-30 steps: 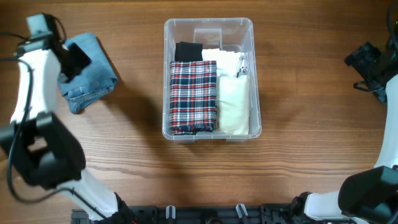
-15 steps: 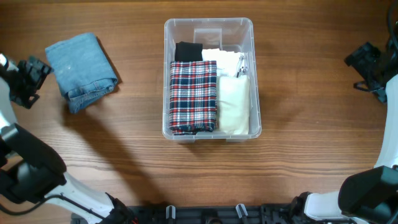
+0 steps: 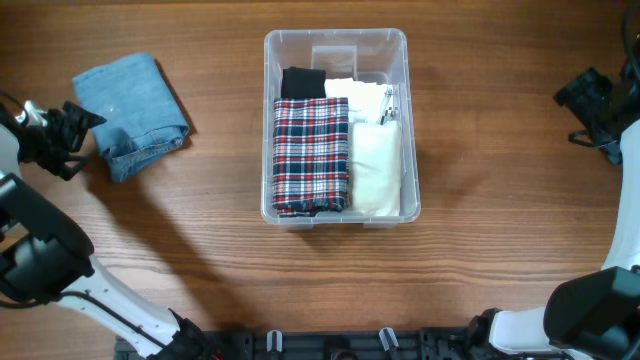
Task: Pack container
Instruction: 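Lower the left gripper and grasp the edge of the denim cloth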
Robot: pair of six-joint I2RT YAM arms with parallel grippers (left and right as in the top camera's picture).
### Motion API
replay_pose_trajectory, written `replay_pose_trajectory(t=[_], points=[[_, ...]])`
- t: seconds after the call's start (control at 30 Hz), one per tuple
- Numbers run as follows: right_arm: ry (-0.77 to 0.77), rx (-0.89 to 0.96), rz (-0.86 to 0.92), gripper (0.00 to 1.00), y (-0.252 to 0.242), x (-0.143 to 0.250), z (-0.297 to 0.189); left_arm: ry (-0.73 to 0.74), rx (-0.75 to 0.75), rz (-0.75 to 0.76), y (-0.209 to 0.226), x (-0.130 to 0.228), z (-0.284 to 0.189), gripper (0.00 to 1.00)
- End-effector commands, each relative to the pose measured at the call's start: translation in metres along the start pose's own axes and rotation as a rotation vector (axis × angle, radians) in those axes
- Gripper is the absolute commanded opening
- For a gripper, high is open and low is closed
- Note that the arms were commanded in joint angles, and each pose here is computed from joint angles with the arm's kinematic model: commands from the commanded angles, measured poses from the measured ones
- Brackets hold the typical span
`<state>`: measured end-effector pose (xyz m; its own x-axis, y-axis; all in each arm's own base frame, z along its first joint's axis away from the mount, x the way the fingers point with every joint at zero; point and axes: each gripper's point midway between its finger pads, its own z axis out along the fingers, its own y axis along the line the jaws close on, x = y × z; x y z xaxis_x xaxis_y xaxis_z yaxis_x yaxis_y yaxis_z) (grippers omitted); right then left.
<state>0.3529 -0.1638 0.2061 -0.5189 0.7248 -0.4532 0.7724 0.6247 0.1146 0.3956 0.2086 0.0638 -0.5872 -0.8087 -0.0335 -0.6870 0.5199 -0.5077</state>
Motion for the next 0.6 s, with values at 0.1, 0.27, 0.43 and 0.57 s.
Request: replay_pose_trajectory(t=[0.1, 0.27, 0.43, 0.57], points=[[0.015, 0.002, 0.014, 1.0, -0.001, 0.002, 0.005, 0.015, -0.012, 0.083, 0.028, -0.006, 0.008, 0.93], [0.015, 0.002, 0.014, 1.0, -0.001, 0.002, 0.005, 0.009, 0.016, 0.113, 0.026, -0.01, 0.015, 0.95], [0.015, 0.002, 0.014, 1.0, -0.001, 0.002, 0.005, 0.014, 0.142, 0.126, 0.009, -0.013, 0.024, 0.95], [0.015, 0.002, 0.014, 1.0, -0.001, 0.002, 0.005, 0.041, 0.197, 0.116, 0.007, -0.011, 0.036, 0.96]])
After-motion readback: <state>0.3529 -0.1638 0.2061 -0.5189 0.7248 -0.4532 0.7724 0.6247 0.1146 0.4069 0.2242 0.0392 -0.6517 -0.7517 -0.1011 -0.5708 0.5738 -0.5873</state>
